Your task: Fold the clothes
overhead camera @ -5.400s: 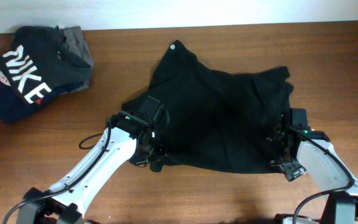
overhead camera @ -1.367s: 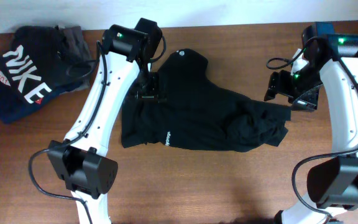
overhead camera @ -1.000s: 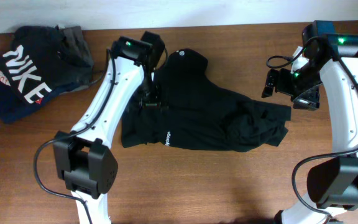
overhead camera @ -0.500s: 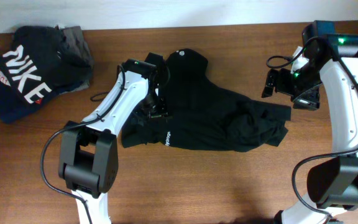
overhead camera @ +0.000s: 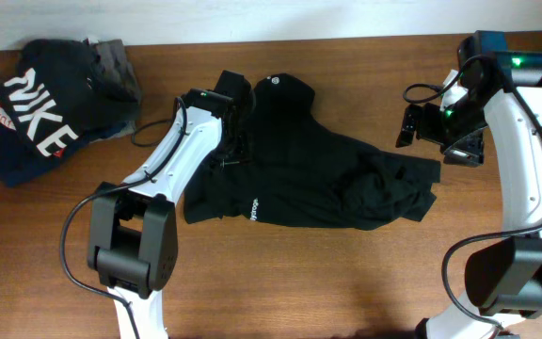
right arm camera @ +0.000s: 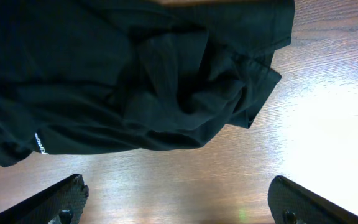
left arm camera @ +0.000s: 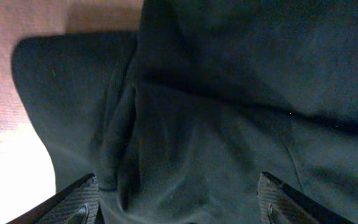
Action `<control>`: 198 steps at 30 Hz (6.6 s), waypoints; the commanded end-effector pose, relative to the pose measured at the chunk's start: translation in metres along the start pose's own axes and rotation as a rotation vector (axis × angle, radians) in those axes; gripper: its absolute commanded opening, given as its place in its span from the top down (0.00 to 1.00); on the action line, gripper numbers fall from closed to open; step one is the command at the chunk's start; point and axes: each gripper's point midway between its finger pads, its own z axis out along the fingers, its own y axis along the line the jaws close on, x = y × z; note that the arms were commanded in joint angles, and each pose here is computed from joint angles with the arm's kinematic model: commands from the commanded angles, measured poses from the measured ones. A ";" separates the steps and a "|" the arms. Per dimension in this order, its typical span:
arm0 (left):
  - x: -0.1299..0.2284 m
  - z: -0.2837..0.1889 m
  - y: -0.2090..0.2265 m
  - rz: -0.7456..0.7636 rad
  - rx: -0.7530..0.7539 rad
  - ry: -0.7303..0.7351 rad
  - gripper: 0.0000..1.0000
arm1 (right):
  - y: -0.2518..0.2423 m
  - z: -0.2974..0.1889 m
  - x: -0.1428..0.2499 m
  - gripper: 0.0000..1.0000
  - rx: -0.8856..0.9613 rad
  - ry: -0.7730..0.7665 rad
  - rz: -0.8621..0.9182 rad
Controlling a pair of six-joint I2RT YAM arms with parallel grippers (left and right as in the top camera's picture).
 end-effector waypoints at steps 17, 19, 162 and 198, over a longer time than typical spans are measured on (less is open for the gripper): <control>0.029 0.018 -0.005 0.087 0.046 0.157 0.99 | 0.001 -0.005 0.003 0.03 -0.002 -0.018 -0.018; 0.028 0.008 -0.004 0.087 0.048 0.142 0.99 | -0.001 0.001 0.008 0.03 0.004 0.008 -0.015; 0.168 0.034 -0.005 -0.079 0.121 0.125 0.26 | 0.026 0.011 -0.015 0.83 0.091 -0.285 0.037; 0.116 -0.221 0.038 -0.045 0.248 -0.503 0.99 | 0.040 -0.054 0.005 0.95 -0.025 -0.408 0.017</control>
